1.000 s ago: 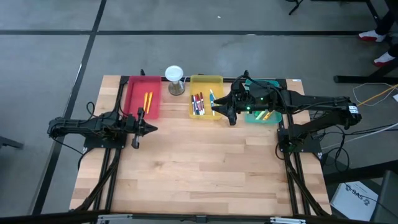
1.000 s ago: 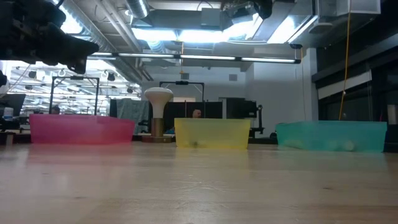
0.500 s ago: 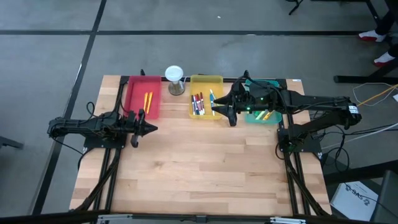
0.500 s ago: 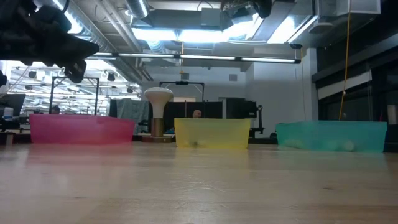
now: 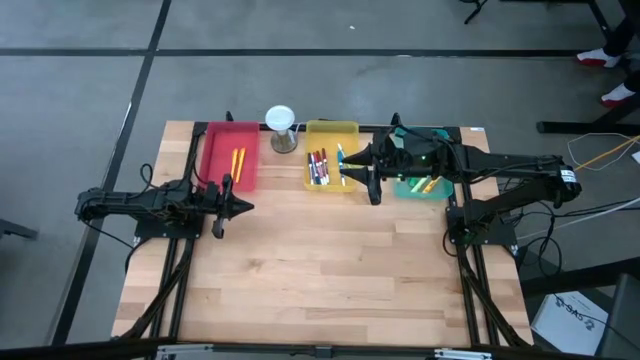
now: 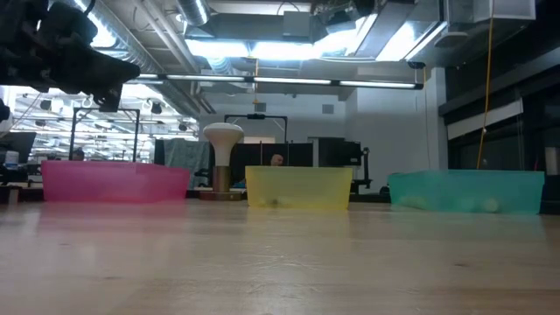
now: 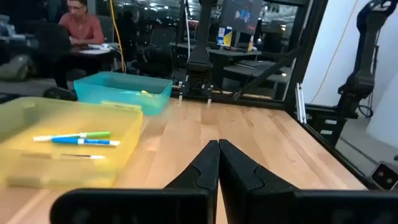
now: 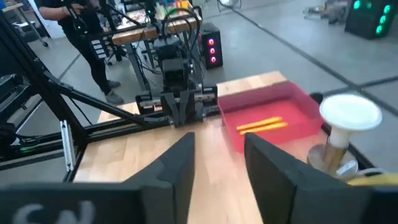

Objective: Pick & Place Markers
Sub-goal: Return to Home Position

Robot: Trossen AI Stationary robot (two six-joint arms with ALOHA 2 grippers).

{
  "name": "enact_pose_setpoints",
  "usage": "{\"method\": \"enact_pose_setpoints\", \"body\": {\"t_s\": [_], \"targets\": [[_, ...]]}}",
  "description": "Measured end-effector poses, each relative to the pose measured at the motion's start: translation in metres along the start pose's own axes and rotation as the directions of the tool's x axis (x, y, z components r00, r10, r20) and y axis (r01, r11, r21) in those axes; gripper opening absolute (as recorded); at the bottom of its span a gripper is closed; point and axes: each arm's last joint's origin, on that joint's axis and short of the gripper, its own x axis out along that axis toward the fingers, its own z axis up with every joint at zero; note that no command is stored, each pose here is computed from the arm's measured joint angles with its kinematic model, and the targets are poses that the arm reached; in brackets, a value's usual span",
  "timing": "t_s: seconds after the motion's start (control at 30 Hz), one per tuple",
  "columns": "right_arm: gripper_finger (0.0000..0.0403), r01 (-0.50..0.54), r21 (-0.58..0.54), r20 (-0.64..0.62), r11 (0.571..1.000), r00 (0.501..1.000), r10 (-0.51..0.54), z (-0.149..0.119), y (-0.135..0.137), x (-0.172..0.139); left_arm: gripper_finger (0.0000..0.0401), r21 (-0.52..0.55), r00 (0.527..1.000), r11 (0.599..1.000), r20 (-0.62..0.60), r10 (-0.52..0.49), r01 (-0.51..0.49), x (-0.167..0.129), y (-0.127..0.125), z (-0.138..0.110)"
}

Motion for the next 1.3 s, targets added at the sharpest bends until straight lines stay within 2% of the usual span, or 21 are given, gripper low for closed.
{"method": "enact_pose_setpoints", "body": {"t_s": [0.47,0.83,1.3], "targets": [[0.0006,-0.029,-0.118,0.061,0.993,0.997,0.037,0.006,0.002,0.000,0.0007,-0.001,1.000,1.000,0.001,-0.001,0.001,0.000,0.000,0.000],[0.0005,-0.038,-0.168,0.132,0.985,0.989,0.060,0.013,0.003,-0.001,0.0008,-0.001,1.000,1.000,0.002,-0.001,0.001,0.000,0.000,0.000],[0.0002,-0.096,-0.233,0.129,0.968,0.983,0.129,0.009,0.019,-0.002,0.0006,-0.001,1.000,1.000,0.002,-0.001,0.001,0.000,0.000,0.000]]}}
